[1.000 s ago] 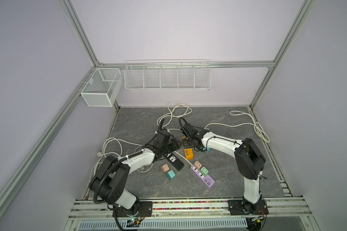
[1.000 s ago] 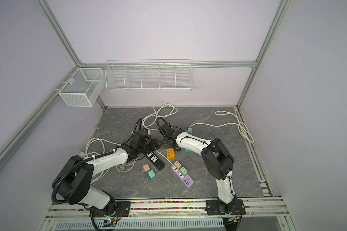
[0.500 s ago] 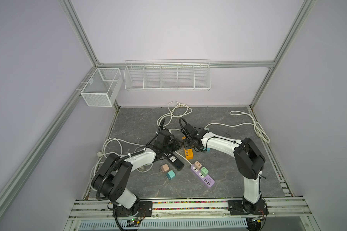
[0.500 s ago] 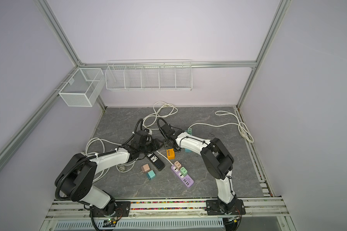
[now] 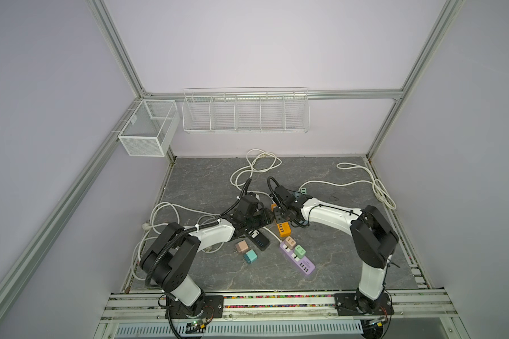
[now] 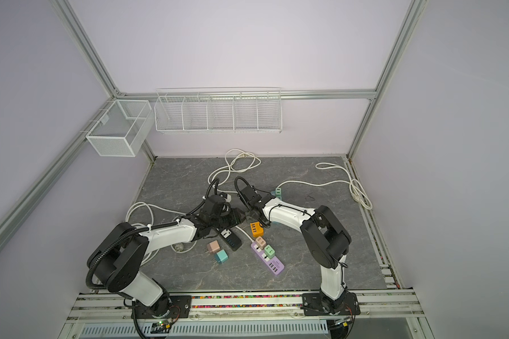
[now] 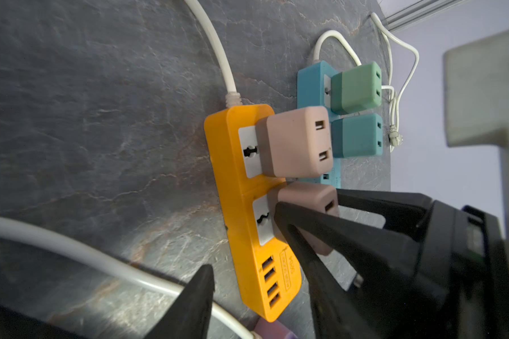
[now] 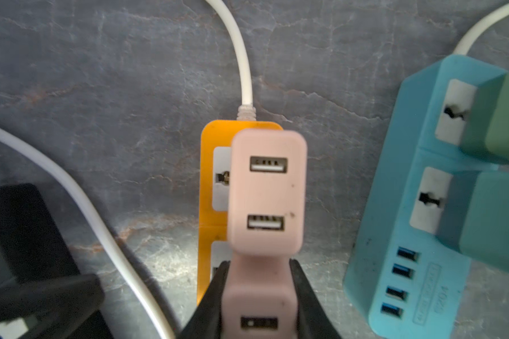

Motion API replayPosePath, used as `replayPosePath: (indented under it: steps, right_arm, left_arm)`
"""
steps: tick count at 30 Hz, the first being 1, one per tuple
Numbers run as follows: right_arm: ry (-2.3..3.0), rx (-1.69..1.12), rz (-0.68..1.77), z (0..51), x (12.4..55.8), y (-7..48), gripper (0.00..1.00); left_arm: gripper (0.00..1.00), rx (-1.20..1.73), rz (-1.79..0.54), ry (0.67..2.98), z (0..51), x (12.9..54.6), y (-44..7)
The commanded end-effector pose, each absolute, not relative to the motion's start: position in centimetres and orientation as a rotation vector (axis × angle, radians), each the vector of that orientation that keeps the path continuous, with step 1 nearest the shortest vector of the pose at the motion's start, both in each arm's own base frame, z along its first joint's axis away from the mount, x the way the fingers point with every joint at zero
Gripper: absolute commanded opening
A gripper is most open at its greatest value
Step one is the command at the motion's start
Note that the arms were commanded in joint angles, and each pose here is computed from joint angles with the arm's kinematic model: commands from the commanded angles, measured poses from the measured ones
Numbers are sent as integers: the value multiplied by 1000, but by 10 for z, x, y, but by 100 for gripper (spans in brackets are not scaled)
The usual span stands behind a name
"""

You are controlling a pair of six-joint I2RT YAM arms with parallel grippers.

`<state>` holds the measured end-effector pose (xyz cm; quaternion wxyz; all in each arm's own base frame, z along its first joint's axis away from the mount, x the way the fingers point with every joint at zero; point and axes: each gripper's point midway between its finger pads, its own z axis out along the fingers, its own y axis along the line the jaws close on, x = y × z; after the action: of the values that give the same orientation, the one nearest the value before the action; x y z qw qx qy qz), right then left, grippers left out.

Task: Pull the plug off the socket
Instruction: 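Hold the pink adapter with the right gripper while the left gripper pins the orange strip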

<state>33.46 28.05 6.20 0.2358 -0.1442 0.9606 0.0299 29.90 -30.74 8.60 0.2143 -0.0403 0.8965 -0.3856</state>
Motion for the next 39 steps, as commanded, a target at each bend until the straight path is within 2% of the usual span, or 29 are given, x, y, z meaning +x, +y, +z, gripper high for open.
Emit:
replayPosePath:
  steps: [1, 11, 19, 23, 39]
  right_arm:
    - [2639, -402, 30, 70, 324, 261, 26]
    - [2645, -368, 47, 66, 316, 254, 27]
    - [2636, -364, 54, 69, 318, 256, 33]
    - [2636, -364, 63, 70, 317, 257, 35]
    - [2643, -359, 96, 78, 313, 257, 45]
  left_arm:
    - [53, -124, -1106, 2451, 92, 301, -319]
    - [47, -78, -1146, 2505, 74, 291, -344]
    - [45, -49, -1120, 2542, 62, 291, -352]
    - [38, -45, -1121, 2565, 57, 292, -356]
    - [36, -40, -1053, 2621, 38, 292, -353]
